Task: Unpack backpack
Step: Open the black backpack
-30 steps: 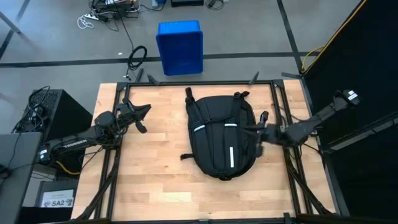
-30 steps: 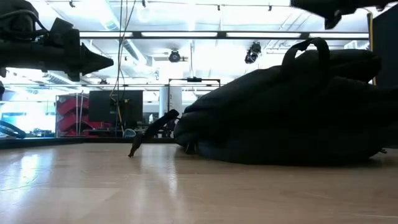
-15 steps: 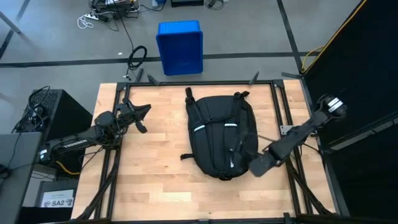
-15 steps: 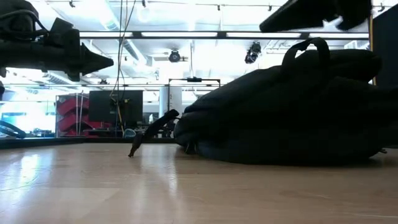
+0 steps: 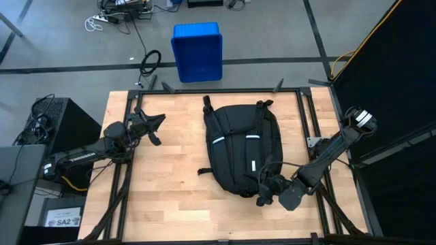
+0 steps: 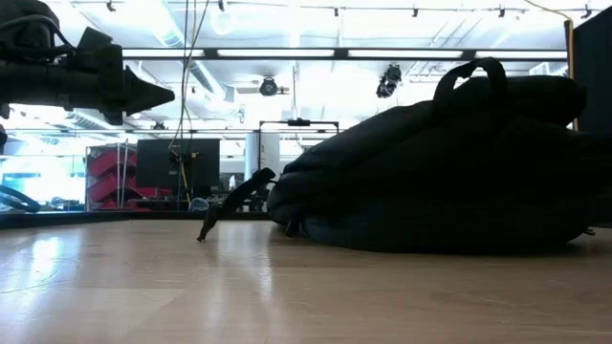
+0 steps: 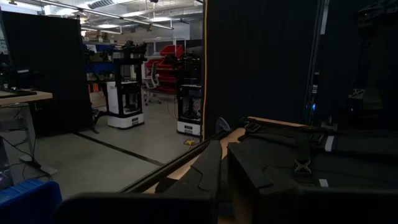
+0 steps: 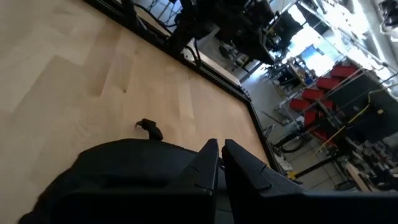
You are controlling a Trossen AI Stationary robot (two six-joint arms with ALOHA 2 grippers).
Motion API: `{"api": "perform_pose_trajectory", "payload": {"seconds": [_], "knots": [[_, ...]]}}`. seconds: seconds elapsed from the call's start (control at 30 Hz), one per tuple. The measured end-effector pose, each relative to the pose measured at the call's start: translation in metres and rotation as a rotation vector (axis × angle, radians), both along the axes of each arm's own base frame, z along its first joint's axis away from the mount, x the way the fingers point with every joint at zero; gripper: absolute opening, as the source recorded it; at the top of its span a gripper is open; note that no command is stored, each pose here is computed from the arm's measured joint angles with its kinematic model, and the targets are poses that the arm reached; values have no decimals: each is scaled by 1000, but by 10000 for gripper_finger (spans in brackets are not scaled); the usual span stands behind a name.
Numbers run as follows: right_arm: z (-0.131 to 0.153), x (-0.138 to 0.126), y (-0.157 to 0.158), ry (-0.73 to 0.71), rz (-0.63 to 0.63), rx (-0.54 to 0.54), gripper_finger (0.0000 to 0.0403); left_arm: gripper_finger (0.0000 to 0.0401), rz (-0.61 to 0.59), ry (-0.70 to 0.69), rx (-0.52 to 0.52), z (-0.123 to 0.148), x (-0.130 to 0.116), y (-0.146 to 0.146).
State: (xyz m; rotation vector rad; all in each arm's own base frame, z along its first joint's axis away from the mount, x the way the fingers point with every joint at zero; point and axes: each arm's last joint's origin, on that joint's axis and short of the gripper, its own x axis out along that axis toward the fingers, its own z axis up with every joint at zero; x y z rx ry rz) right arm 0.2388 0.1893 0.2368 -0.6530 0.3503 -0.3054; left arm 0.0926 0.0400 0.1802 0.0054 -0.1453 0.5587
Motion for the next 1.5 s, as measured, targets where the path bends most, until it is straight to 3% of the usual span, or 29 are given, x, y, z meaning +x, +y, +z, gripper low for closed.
{"api": "perform_pose_trajectory", "payload": {"seconds": [0.23,0.5,0.77,1.0,1.07,1.13,1.3,1.5], "knots": [[-1,-6,6,-8,16,35,0,0,0,0,0,0,0,0],[-8,-31,28,37,122,86,14,0,0,-1,0,0,0,0],[-8,-46,37,7,97,-15,111,0,0,0,0,0,0,0],[-12,-43,30,52,72,-87,198,0,0,0,0,0,0,0],[-12,-43,28,63,68,-103,192,0,0,0,0,0,0,0],[-13,-43,29,72,83,-115,162,0,0,0,0,0,0,0],[-11,-50,38,57,139,-73,22,0,0,0,0,0,0,0],[-11,-53,41,45,160,6,2,0,0,0,0,0,0,0]]}}
